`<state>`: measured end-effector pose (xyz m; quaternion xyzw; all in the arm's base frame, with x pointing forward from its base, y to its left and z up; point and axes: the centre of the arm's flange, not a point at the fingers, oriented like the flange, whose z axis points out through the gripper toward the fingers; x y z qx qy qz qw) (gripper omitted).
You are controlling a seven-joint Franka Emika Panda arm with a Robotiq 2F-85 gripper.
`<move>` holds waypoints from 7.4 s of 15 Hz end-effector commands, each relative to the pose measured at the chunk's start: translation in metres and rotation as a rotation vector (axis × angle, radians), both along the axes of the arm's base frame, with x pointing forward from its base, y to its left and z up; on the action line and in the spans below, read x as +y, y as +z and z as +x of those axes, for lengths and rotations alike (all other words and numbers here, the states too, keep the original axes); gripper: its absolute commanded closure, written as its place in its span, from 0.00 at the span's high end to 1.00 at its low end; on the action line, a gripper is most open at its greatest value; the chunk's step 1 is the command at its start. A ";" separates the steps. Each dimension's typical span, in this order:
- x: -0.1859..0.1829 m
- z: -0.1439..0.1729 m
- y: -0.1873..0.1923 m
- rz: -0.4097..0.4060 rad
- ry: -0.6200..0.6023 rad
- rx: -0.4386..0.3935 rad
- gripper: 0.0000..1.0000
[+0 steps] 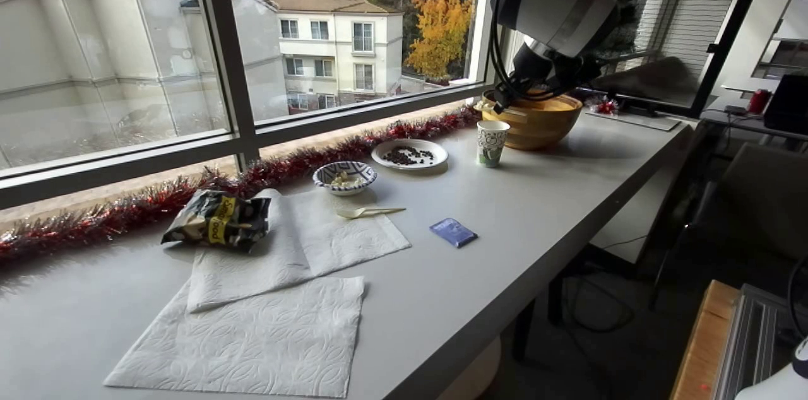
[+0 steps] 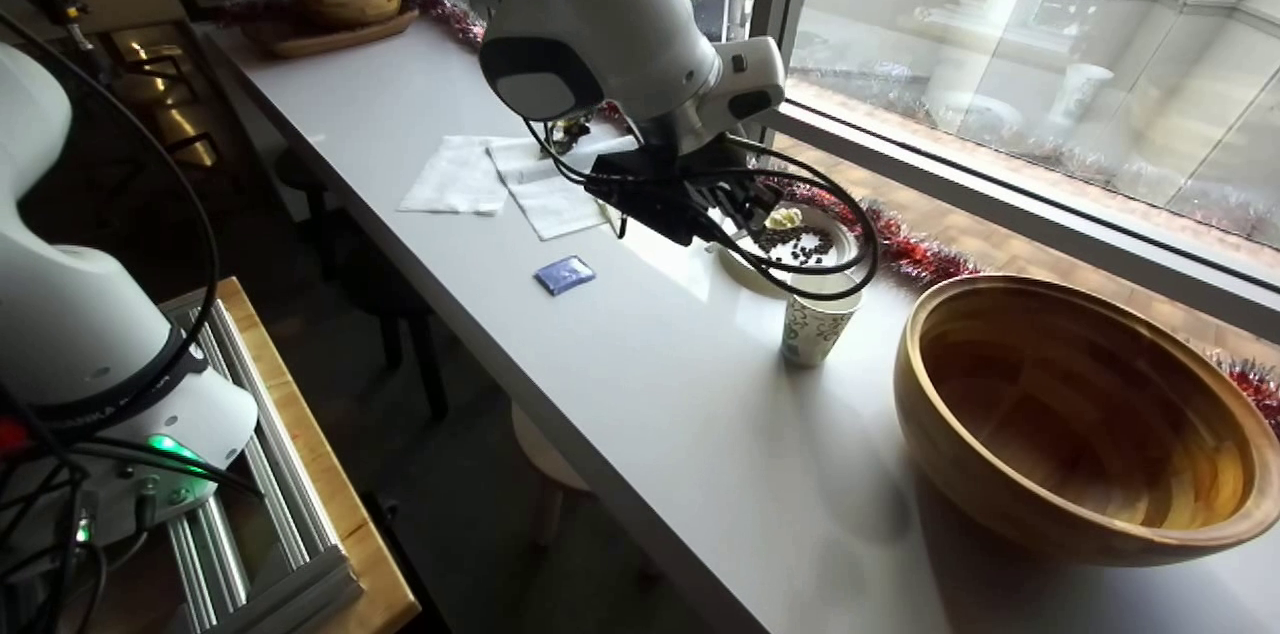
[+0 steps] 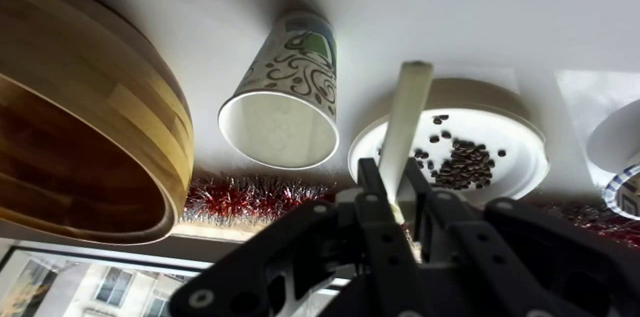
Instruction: Use the white spoon to place some contents from the bowl into the cup.
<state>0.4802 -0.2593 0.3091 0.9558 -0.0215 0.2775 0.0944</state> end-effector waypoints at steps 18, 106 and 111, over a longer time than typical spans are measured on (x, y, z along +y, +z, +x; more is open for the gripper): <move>-0.022 0.005 -0.036 -0.072 -0.145 0.029 0.03; 0.187 0.165 -0.100 0.060 0.376 0.115 0.03; 0.189 0.174 -0.109 0.131 0.407 0.112 0.03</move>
